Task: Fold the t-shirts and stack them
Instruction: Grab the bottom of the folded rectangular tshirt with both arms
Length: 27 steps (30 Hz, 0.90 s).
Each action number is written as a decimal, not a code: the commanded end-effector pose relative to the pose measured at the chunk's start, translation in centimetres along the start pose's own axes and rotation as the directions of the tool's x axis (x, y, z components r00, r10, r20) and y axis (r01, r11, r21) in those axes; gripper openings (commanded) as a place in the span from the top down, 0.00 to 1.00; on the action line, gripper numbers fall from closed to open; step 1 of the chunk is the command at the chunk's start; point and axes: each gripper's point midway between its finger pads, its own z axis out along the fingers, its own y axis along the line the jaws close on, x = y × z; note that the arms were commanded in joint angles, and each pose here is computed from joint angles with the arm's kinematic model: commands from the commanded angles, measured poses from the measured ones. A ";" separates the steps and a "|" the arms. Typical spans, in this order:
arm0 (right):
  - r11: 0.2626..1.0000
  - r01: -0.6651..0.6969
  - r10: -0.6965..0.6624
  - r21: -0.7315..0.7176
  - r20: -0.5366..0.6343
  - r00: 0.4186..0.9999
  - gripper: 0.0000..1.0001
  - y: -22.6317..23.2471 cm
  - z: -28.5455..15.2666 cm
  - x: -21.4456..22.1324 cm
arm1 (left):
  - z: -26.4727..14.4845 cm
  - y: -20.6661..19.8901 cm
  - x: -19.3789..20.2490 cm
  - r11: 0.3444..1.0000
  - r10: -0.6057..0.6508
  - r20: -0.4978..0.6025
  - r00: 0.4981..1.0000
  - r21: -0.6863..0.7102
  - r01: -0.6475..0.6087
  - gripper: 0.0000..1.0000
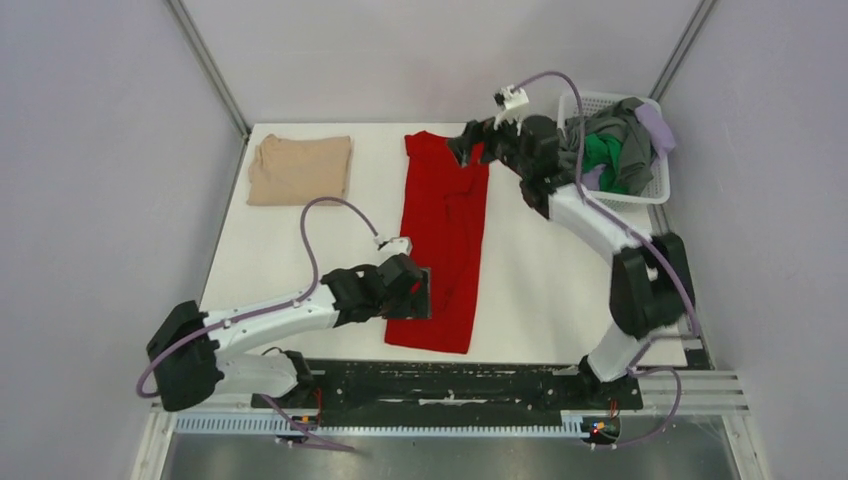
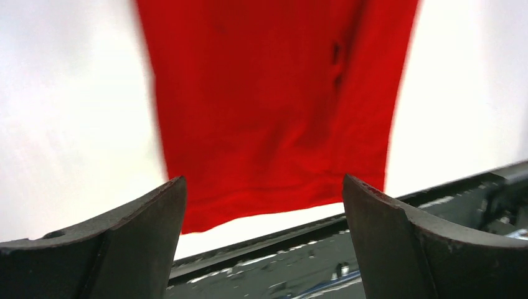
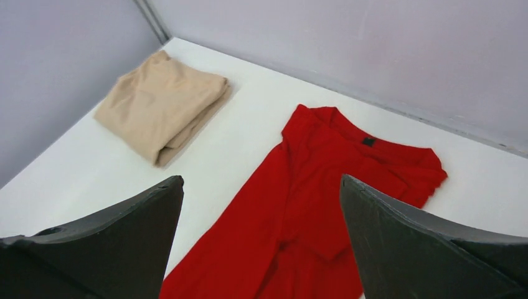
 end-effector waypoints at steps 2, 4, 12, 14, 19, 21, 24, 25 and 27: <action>0.997 -0.063 0.059 -0.033 -0.095 0.994 0.02 4.1 -11.1 6.9 | -1.8 6.5 0.7 0.977 -0.041 -0.010 0.999 -0.209 0.038 0.00; 0.997 -0.072 0.067 -0.022 -0.166 0.984 0.02 6.0 -15.0 10.8 | -1.9 7.0 1.3 0.983 -0.075 -0.023 0.997 -0.173 0.070 0.00; 0.984 -0.177 0.146 -0.039 -0.404 0.903 0.02 10.1 -26.1 22.4 | -1.5 6.8 3.8 0.987 -0.161 -0.108 0.981 -0.012 0.161 0.00; 0.979 -0.194 0.148 -0.058 -0.450 0.881 0.02 10.9 -27.8 24.1 | -1.3 6.6 4.5 0.983 -0.178 -0.121 0.977 0.019 0.181 0.00; 0.944 -0.323 0.238 -0.070 -0.535 0.811 0.06 12.8 -30.4 28.0 | -0.6 6.3 5.3 0.974 -0.213 -0.136 0.968 0.055 0.222 0.03; 0.935 -0.347 0.252 -0.077 -0.545 0.800 0.08 13.4 -30.8 28.7 | -0.5 6.3 5.5 0.973 -0.216 -0.148 0.965 0.053 0.226 0.06; 0.937 -0.340 0.246 -0.076 -0.547 0.800 0.12 13.7 -31.0 29.2 | -0.3 6.7 6.0 0.972 -0.223 -0.157 0.962 0.041 0.232 0.13; 0.937 -0.341 0.247 -0.073 -0.552 0.796 0.13 13.8 -31.0 29.4 | -0.2 6.8 6.1 0.970 -0.229 -0.154 0.961 0.043 0.238 0.15; 0.930 -0.356 0.247 -0.089 -0.567 0.786 0.16 14.6 -31.2 29.7 | 0.0 6.6 6.1 0.968 -0.235 -0.151 0.960 0.055 0.246 0.19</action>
